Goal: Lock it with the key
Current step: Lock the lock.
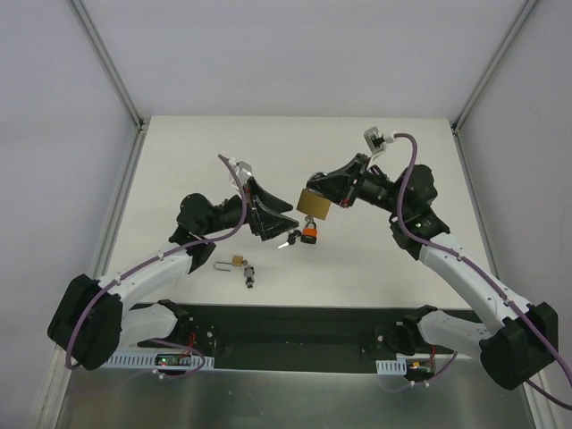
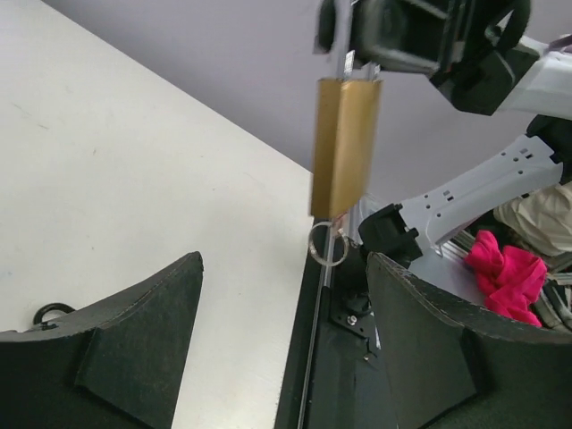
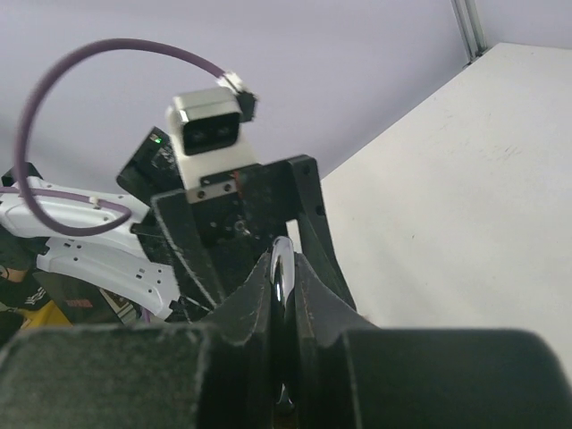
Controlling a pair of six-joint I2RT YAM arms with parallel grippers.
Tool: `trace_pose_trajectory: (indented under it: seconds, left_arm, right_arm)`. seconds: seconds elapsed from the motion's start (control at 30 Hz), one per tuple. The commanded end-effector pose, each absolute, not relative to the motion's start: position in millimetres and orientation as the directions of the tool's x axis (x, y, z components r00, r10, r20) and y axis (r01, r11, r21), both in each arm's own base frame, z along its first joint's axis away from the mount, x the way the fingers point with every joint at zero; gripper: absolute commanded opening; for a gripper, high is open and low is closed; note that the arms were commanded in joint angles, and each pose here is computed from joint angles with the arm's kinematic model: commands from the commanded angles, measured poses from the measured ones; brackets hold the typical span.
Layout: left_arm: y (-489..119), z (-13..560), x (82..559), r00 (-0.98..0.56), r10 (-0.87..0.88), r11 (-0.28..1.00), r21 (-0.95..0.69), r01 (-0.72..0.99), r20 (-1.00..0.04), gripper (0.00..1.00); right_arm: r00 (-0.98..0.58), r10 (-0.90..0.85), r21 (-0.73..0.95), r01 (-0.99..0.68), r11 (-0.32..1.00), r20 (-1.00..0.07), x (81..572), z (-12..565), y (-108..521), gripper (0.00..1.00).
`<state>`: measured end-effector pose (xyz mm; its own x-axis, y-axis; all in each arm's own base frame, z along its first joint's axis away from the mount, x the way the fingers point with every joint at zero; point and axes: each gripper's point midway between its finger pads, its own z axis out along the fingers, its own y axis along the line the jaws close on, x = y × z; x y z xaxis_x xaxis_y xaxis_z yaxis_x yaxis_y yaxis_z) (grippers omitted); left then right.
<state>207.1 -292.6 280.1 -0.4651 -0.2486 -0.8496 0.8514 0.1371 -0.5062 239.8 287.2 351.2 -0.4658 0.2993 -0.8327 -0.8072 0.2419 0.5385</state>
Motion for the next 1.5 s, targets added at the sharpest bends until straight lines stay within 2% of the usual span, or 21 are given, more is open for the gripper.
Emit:
trace_pose_trajectory:
  seconds: [0.0,0.33,0.47,0.6,0.63,0.7,0.83,0.97,1.47]
  left_arm:
    - [-303.9,305.6,191.5,-0.465,-0.303,-0.025,-0.481,0.876,-0.832,0.71]
    - [-330.5,316.1,179.0,-0.446,-0.285,-0.105,-0.434,0.895,-0.849,0.69]
    - [-333.2,315.4,178.2,-0.452,-0.283,-0.114,-0.439,0.891,-0.846,0.64]
    - [-338.1,314.6,177.6,-0.468,-0.269,-0.138,-0.447,0.884,-0.842,0.52]
    - [-339.0,315.3,176.2,-0.469,-0.271,-0.149,-0.445,0.883,-0.840,0.46]
    - [-342.4,312.9,176.6,-0.480,-0.263,-0.161,-0.453,0.877,-0.837,0.40]
    - [-344.4,313.5,176.3,-0.492,-0.261,-0.182,-0.458,0.870,-0.831,0.14]
    - [-344.4,311.1,175.6,-0.494,-0.257,-0.181,-0.460,0.869,-0.831,0.00]
    - [-341.2,294.5,167.7,-0.522,-0.229,-0.176,-0.493,0.852,-0.821,0.00]
  right_arm:
    - [-0.338,0.402,0.448,-0.867,0.219,-0.851,230.6,399.0,275.0,0.01]
    - [-0.341,0.397,0.449,-0.866,0.220,-0.852,230.2,395.4,274.2,0.01]
    - [-0.340,0.399,0.450,-0.865,0.222,-0.851,230.4,395.6,273.6,0.01]
    - [-0.338,0.405,0.453,-0.861,0.231,-0.850,231.9,395.0,271.9,0.01]
    - [-0.337,0.405,0.451,-0.862,0.232,-0.850,231.7,394.8,271.7,0.01]
    - [-0.335,0.405,0.449,-0.863,0.231,-0.851,230.9,395.2,271.8,0.01]
    - [-0.332,0.407,0.449,-0.863,0.234,-0.851,231.4,395.2,270.7,0.01]
    - [-0.335,0.405,0.451,-0.860,0.237,-0.851,232.7,393.9,270.5,0.01]
    - [-0.340,0.406,0.460,-0.854,0.244,-0.848,239.1,393.0,270.6,0.01]
